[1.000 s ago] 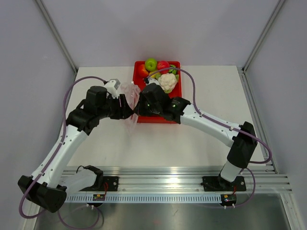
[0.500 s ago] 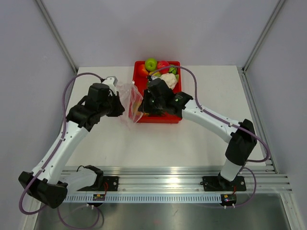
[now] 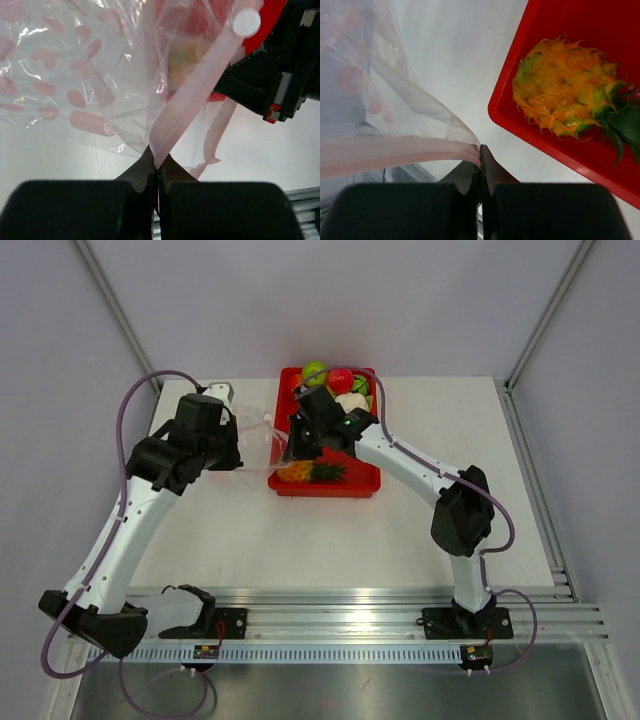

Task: Place the food in the zip-top bag and seal the zipper
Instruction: Open the zipper of the food storage bag.

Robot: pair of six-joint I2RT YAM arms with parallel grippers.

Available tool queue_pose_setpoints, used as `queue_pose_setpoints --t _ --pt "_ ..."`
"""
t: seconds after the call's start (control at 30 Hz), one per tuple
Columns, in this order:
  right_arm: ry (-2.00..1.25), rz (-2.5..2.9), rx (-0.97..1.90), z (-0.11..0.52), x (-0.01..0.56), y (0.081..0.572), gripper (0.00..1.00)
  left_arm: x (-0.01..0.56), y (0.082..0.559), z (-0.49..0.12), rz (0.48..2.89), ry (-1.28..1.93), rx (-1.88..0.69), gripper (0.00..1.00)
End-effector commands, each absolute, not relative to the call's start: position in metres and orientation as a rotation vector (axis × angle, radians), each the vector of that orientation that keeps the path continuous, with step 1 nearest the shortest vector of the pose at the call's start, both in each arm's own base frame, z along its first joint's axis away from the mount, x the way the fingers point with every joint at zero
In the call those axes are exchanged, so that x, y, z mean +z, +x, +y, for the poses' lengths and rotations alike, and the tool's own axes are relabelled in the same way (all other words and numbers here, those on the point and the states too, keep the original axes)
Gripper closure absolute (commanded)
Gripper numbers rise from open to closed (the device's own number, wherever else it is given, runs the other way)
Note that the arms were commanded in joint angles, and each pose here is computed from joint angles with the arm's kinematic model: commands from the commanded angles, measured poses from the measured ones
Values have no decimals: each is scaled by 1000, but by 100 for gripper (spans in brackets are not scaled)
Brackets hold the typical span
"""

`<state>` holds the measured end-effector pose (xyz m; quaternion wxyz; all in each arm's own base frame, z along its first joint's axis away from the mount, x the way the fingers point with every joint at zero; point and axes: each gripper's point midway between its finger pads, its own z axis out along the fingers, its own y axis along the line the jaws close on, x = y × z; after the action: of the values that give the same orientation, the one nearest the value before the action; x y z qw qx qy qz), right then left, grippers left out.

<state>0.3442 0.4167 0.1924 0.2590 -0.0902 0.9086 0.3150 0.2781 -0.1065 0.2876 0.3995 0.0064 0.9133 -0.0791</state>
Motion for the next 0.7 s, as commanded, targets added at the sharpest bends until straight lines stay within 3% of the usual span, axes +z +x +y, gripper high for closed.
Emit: queue_pose_setpoints --t 0.0,0.1,0.23,0.37,0.67 --pt "-292 2416 879 425 210 358 100 285 284 -116 2331 47 -244 100" --pt "-308 2410 875 428 215 363 100 263 293 -117 2374 18 -218 100" --pt "-321 2405 868 426 218 362 90 249 304 -110 2391 -43 -197 100" --pt "-312 2410 897 424 217 355 62 242 312 -109 2392 -87 -230 100" --pt "-229 2429 966 421 220 342 63 231 318 -115 2421 -82 -273 100"
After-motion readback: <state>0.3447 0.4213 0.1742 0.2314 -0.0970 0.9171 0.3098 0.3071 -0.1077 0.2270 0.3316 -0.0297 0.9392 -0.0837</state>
